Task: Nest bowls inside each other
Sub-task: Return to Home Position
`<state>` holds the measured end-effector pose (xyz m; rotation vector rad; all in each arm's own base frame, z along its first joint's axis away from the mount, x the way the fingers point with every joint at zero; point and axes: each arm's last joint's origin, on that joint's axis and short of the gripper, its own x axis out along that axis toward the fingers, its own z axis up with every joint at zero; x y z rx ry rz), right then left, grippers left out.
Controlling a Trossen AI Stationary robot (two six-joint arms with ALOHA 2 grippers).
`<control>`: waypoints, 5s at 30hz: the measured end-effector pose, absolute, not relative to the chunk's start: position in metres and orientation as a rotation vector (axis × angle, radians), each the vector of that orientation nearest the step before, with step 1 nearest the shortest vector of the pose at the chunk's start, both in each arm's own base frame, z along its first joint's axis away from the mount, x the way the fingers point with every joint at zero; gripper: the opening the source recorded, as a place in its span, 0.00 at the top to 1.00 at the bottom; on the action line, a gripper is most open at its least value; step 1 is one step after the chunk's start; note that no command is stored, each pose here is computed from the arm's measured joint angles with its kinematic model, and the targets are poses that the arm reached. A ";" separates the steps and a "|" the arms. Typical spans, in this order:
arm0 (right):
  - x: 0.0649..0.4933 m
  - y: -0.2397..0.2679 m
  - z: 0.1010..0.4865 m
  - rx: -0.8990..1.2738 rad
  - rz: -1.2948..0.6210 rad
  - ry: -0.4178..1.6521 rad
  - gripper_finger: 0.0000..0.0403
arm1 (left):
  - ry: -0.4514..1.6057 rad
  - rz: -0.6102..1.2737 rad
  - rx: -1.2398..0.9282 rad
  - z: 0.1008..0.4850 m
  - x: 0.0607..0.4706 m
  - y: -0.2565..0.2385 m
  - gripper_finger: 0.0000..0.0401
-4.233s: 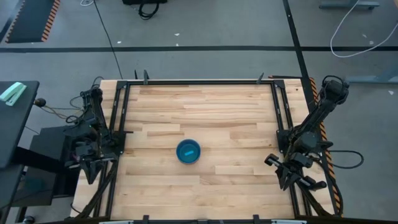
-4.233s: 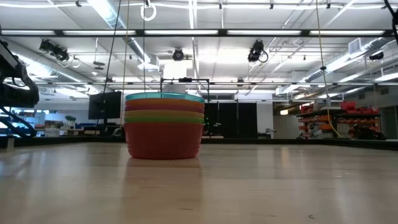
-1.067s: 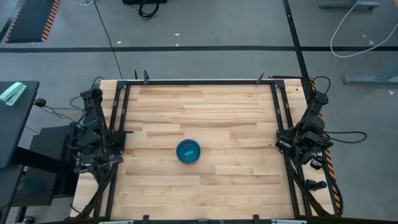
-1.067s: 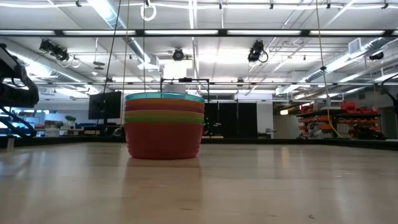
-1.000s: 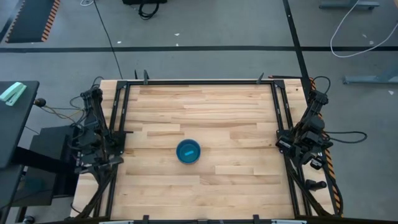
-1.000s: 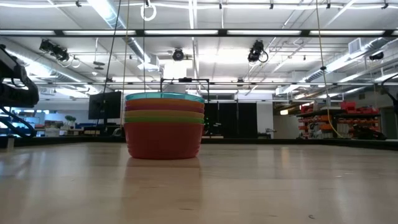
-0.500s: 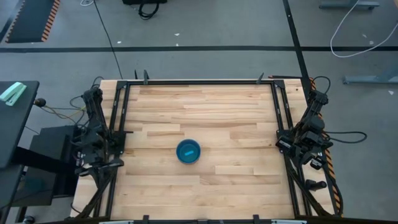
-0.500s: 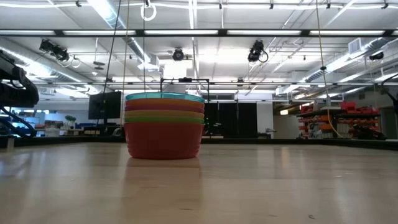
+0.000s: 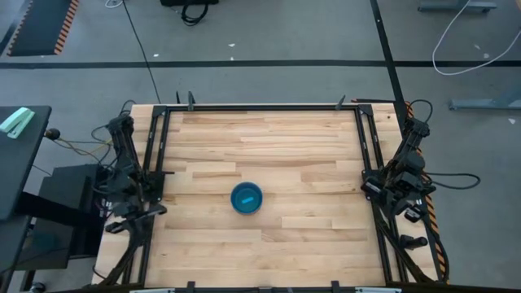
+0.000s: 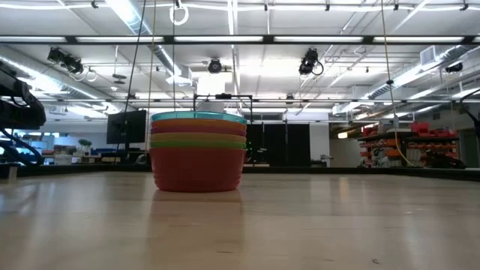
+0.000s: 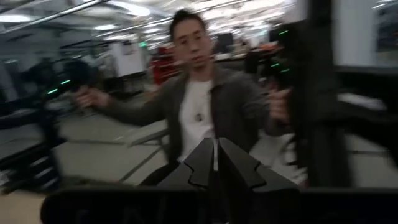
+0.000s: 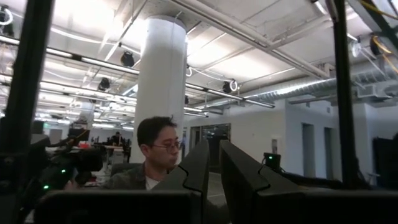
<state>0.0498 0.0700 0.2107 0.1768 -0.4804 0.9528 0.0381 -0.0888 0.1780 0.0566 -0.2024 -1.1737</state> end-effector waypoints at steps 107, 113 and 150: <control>0.083 -0.037 0.201 0.221 -0.304 -0.326 0.88 | -0.083 -0.239 -0.200 0.181 0.085 0.030 0.92; 0.084 -0.040 0.193 0.204 -0.431 -0.248 0.88 | -0.039 -0.115 -0.197 0.175 0.086 0.033 0.94; 0.087 -0.043 0.168 0.198 -0.490 -0.083 0.88 | 0.083 -0.128 -0.198 0.163 0.094 0.038 0.93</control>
